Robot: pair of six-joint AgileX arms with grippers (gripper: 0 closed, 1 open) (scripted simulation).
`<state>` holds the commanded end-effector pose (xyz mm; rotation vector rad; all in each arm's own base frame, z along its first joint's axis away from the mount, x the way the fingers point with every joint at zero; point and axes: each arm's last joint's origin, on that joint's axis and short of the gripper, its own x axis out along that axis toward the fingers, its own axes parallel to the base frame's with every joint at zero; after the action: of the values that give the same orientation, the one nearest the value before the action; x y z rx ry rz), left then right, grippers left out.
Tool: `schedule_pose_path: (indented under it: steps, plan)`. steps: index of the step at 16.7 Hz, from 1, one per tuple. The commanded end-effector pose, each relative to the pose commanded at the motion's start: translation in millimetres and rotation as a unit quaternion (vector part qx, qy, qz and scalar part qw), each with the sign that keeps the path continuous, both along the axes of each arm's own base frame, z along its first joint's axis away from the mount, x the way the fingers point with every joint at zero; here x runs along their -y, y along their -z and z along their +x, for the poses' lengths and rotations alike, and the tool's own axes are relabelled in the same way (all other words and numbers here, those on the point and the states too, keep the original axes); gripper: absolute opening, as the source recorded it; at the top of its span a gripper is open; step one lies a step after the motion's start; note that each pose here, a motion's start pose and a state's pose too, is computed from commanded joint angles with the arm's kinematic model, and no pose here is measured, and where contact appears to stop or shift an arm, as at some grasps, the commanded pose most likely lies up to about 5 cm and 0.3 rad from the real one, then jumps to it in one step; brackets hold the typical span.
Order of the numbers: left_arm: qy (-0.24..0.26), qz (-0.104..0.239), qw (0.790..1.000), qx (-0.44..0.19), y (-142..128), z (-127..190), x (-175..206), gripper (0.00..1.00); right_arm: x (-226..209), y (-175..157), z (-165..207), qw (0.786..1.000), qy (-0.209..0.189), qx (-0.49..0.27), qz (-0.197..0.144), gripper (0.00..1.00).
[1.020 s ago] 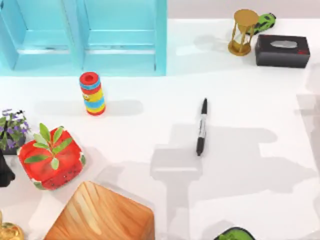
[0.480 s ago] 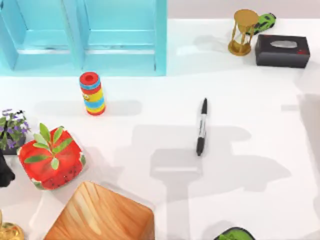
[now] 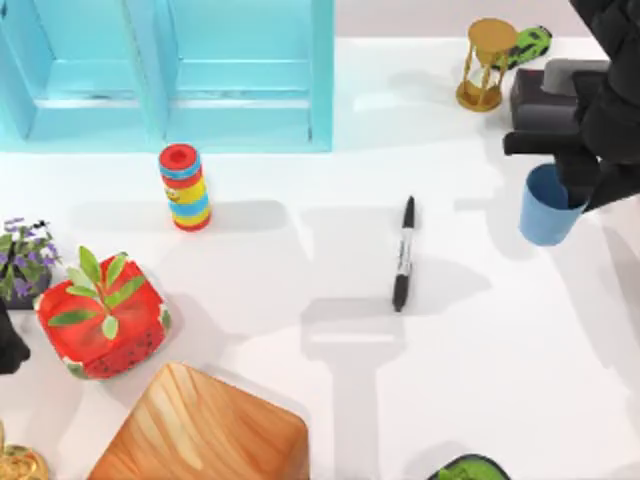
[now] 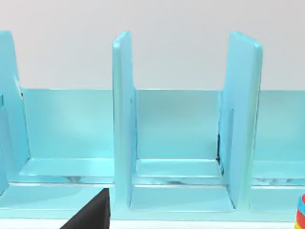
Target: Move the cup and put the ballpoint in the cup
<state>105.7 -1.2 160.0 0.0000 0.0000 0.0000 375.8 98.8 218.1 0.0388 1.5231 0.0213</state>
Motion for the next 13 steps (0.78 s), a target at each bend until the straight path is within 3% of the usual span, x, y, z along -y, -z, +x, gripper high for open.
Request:
schedule_pose_path:
  steps: [7,13]
  plan:
    - [0.0,0.0,1.0,0.0,0,0,0,1.0,-18,13,2,1.0,0.001,0.002,0.005,0.0]
    - [0.0,0.0,1.0,0.0,0,0,0,1.0,-26,52,4,1.0,0.0,0.004,0.004,0.0]
